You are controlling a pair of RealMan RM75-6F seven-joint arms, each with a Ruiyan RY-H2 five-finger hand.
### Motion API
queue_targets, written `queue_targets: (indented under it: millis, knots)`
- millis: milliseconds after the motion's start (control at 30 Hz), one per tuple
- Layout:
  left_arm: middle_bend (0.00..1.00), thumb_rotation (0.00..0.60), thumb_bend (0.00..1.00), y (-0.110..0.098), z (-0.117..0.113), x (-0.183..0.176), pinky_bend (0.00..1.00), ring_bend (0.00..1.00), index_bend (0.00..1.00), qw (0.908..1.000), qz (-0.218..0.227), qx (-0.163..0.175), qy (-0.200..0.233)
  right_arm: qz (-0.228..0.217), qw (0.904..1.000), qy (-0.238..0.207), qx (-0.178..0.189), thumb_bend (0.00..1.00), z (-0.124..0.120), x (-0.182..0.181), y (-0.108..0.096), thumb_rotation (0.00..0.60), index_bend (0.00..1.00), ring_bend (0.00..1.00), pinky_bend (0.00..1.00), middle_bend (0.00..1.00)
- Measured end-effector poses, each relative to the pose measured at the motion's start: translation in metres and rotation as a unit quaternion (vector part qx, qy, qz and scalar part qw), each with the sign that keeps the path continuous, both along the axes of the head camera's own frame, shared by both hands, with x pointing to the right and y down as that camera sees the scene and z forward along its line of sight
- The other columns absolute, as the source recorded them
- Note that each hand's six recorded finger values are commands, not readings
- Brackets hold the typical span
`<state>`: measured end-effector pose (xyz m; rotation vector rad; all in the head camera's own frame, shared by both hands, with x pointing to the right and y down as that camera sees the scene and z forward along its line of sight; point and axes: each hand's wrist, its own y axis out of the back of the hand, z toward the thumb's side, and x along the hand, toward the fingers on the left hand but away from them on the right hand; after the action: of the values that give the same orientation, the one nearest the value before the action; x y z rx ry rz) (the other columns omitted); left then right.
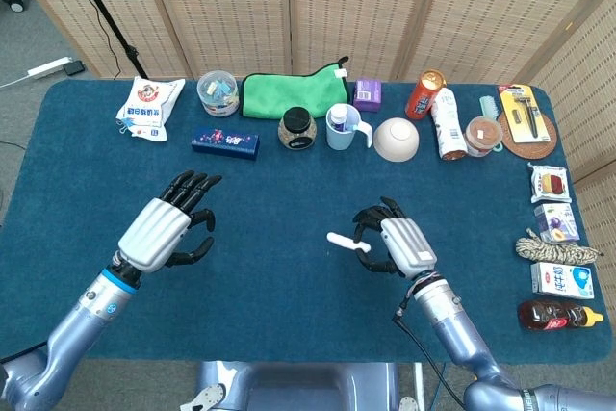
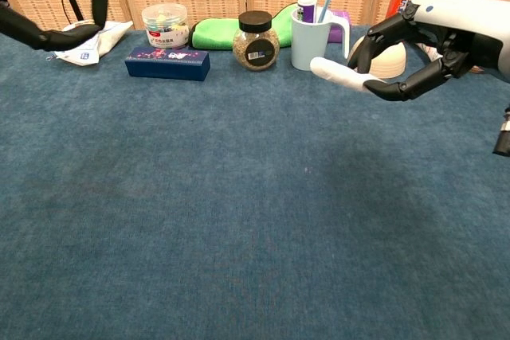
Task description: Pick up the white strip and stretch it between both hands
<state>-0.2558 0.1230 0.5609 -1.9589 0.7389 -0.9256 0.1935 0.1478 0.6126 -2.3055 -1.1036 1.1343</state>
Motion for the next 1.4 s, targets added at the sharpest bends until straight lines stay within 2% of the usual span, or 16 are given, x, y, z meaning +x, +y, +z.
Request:
queue_targets:
  millis: [267, 533, 767, 933, 1133, 1400]
  knots:
    - [0.00, 0.478, 0.40, -0.005, 0.006, 0.024, 0.00, 0.00, 0.48, 0.9997, 0.015, 0.006, 0.021, -0.001, 0.9998, -0.016, -0.014, 0.58, 0.000, -0.006, 0.000, 0.600, 0.64, 0.21, 0.00, 0.31]
    - [0.00, 0.438, 0.38, -0.008, 0.015, 0.057, 0.00, 0.00, 0.45, 0.9985, 0.043, 0.004, 0.033, 0.006, 0.9985, -0.042, -0.036, 0.58, 0.002, -0.014, 0.000, 0.600, 0.64, 0.21, 0.00, 0.30]
    - [0.00, 0.437, 0.37, -0.009, 0.021, 0.080, 0.00, 0.00, 0.42, 0.9975, 0.062, 0.003, 0.033, 0.005, 0.9980, -0.050, -0.038, 0.59, 0.002, -0.018, -0.003, 0.600, 0.64, 0.21, 0.00, 0.30]
    - [0.00, 0.510, 0.37, -0.006, 0.023, 0.091, 0.00, 0.00, 0.38, 0.9970, 0.071, 0.007, 0.031, 0.004, 0.9979, -0.053, -0.038, 0.59, 0.000, -0.020, -0.004, 0.600, 0.64, 0.21, 0.00, 0.30]
    - [0.00, 0.538, 0.37, -0.001, 0.024, 0.106, 0.00, 0.00, 0.37, 0.9965, 0.073, 0.001, 0.041, 0.001, 0.9976, -0.059, -0.037, 0.59, -0.002, -0.023, -0.004, 0.600, 0.64, 0.21, 0.00, 0.30]
    - [0.00, 0.543, 0.37, 0.004, 0.027, 0.122, 0.00, 0.00, 0.38, 0.9959, 0.067, -0.013, 0.059, -0.003, 0.9972, -0.065, -0.037, 0.59, -0.006, -0.027, -0.004, 0.600, 0.63, 0.21, 0.00, 0.30]
